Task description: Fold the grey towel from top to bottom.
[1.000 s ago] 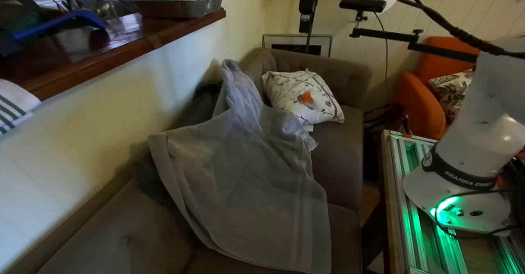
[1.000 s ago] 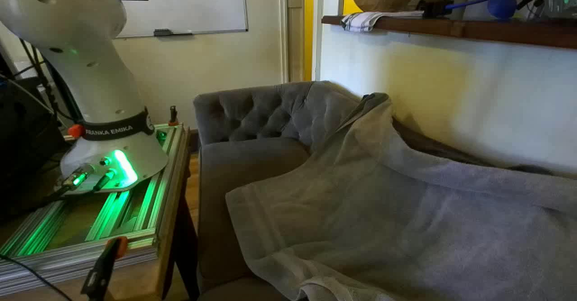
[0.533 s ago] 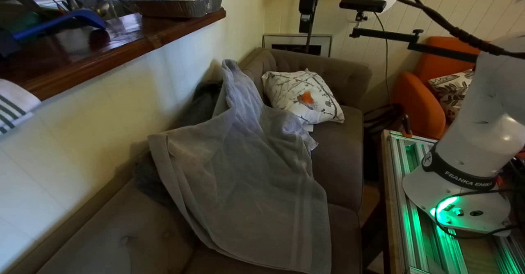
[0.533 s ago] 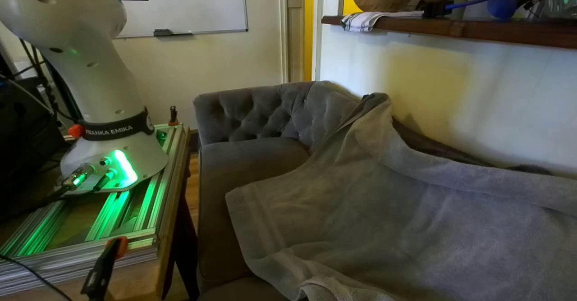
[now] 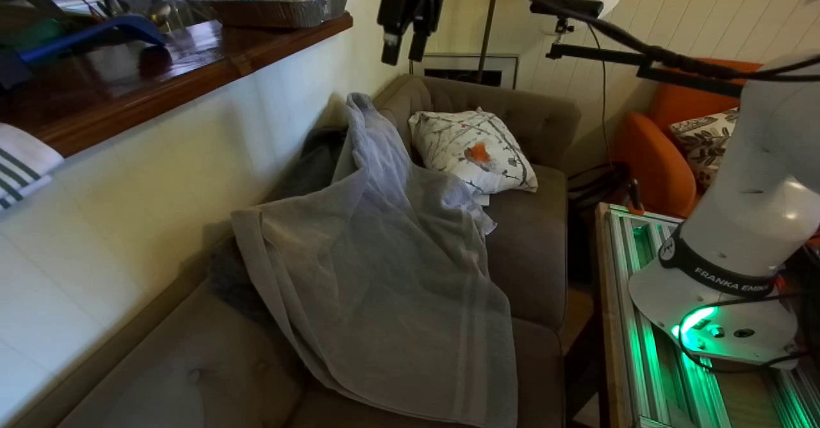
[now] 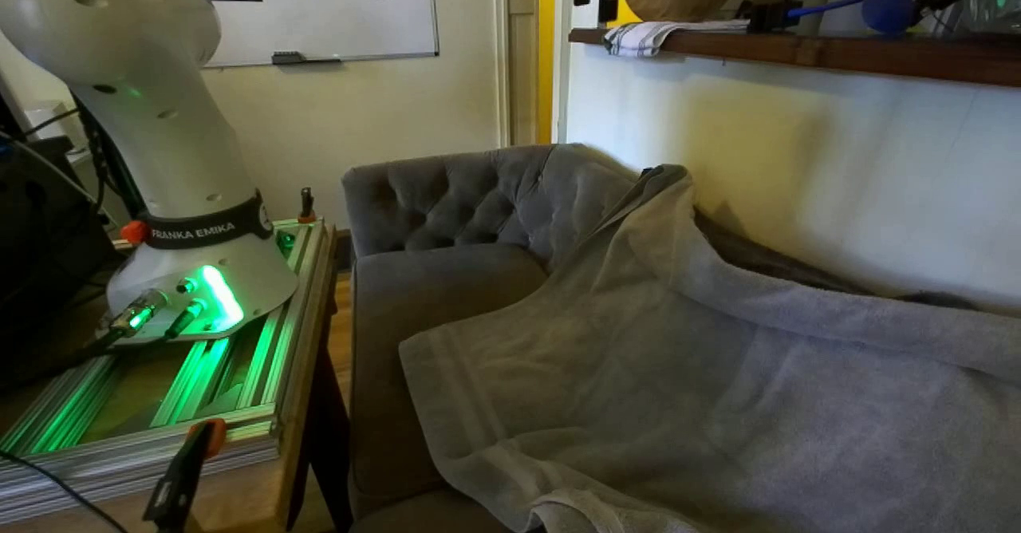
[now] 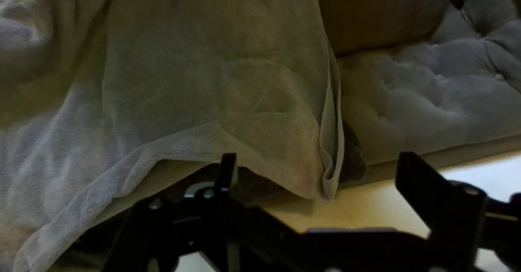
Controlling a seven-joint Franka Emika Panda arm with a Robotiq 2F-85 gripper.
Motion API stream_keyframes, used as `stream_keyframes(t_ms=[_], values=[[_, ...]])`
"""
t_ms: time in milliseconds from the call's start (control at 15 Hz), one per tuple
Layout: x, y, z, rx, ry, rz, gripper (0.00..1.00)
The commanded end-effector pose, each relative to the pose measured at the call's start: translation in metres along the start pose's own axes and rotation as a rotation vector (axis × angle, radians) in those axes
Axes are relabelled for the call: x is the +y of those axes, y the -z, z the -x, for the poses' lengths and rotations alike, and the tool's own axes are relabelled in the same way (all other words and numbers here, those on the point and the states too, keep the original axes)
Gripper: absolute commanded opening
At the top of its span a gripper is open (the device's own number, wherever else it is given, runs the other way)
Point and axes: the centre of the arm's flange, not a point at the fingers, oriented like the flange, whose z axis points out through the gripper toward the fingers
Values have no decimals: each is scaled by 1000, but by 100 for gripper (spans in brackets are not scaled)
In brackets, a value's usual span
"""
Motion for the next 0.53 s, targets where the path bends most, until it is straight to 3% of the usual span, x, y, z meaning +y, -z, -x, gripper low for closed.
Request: stream_keyframes(t_ms=[0, 333, 467], values=[[-15, -54, -65, -11, -190, 22, 100], [-45, -145, -118, -163, -420, 30, 100], [-54, -167, -136, -201, -444, -75, 100]])
